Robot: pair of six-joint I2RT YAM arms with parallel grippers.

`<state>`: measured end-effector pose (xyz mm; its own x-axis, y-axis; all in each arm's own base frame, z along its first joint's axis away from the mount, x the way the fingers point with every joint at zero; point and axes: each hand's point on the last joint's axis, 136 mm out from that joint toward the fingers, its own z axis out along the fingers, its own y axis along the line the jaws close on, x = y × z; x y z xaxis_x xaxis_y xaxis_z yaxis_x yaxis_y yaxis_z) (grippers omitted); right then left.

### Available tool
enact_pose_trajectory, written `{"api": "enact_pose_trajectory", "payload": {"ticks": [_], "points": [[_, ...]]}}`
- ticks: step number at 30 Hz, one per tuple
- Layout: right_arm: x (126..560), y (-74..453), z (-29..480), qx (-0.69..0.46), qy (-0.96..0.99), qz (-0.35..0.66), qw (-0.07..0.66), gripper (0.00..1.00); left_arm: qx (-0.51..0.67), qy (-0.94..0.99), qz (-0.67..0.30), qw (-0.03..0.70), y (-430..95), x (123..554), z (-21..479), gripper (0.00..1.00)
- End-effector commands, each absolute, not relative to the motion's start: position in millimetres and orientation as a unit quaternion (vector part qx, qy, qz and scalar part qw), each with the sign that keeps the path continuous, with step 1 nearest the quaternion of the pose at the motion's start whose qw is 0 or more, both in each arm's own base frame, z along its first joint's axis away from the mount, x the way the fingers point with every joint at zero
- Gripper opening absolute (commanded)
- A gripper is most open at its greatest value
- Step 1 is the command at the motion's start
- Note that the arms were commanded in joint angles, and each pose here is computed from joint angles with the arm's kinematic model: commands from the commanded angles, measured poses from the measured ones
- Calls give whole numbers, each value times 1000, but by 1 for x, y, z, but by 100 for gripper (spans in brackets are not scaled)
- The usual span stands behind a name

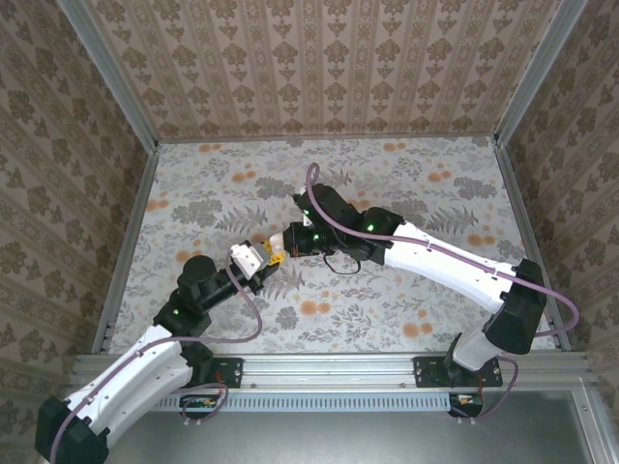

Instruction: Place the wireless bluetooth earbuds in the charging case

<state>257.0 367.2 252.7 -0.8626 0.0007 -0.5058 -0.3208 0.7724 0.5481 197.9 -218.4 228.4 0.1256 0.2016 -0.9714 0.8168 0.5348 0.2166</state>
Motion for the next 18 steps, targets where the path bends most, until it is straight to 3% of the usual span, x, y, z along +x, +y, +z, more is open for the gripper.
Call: {"api": "enact_pose_trajectory", "payload": {"ticks": [1, 18], "points": [[260, 357, 276, -94, 898, 326, 280, 4, 418, 599, -254, 634, -222, 195, 239, 0], [254, 348, 298, -144, 882, 322, 313, 4, 421, 600, -280, 620, -229, 192, 240, 0]]}}
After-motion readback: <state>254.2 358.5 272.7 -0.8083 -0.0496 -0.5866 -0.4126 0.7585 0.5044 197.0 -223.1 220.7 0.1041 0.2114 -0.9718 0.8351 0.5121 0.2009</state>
